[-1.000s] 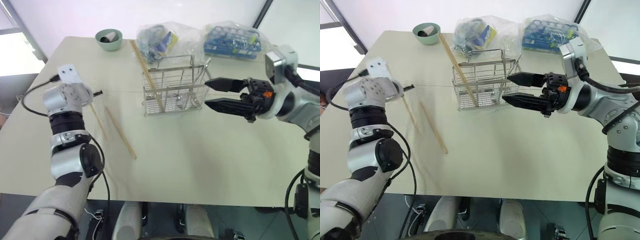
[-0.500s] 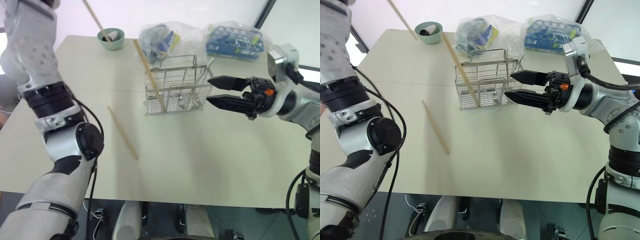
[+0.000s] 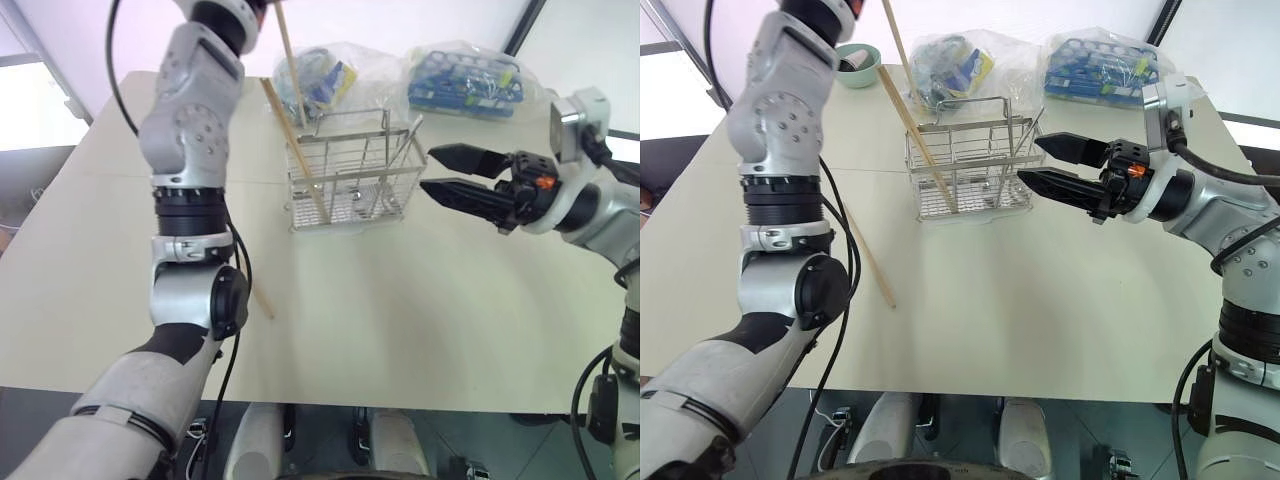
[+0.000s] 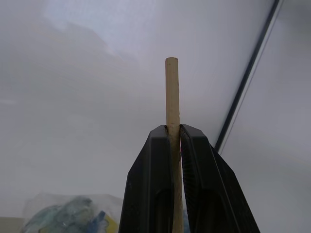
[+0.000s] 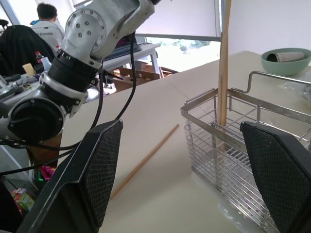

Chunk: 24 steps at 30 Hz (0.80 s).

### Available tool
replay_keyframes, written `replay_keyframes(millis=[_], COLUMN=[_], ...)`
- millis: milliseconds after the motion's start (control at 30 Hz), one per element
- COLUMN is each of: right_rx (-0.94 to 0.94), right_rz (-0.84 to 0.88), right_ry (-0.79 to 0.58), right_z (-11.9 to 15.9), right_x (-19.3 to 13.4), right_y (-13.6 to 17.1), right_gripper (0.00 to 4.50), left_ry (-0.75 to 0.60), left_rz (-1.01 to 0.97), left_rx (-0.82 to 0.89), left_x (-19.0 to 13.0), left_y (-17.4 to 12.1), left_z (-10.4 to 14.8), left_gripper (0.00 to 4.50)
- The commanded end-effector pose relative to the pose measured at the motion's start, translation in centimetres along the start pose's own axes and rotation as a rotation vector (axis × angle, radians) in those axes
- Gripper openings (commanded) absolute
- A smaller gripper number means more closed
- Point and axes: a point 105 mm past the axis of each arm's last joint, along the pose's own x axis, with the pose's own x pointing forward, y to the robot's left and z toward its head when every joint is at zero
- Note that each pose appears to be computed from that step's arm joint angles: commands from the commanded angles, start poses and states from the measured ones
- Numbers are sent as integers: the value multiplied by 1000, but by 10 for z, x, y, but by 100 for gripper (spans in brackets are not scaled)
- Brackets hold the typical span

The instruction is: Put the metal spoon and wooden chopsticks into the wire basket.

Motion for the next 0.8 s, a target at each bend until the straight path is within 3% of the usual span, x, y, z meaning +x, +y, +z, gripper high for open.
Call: replay_keyframes(millis=[33, 133, 233, 467, 633, 700, 800], right_rx=[-56, -58, -58, -57, -53, -47, -41], right_rz=[0, -13, -21, -24, -24, -11, 0], right_ry=[-45, -48, -50, -45, -46, -45, -45], right_z=[14, 14, 15, 14, 13, 12, 10], right_x=[-3, -4, -5, -5, -4, -2, 0], right_y=[7, 6, 5, 3, 0, 0, -2], right_gripper=[399, 399, 399, 399, 399, 399, 399], left_ry=[-7, 15, 33, 12, -6, 24, 196], left_rz=[-64, -65, -54, -42, 59, 244, 539], left_rx=[48, 39, -34, -57, -69, -34, 76], left_x=[-2, -7, -14, -21, -25, -30, -51], left_y=[-18, -19, -17, -14, 1, 32, 80], left_z=[-6, -18, -27, -8, 28, 41, 29], left_gripper=[4, 4, 110, 447, 447, 447, 447])
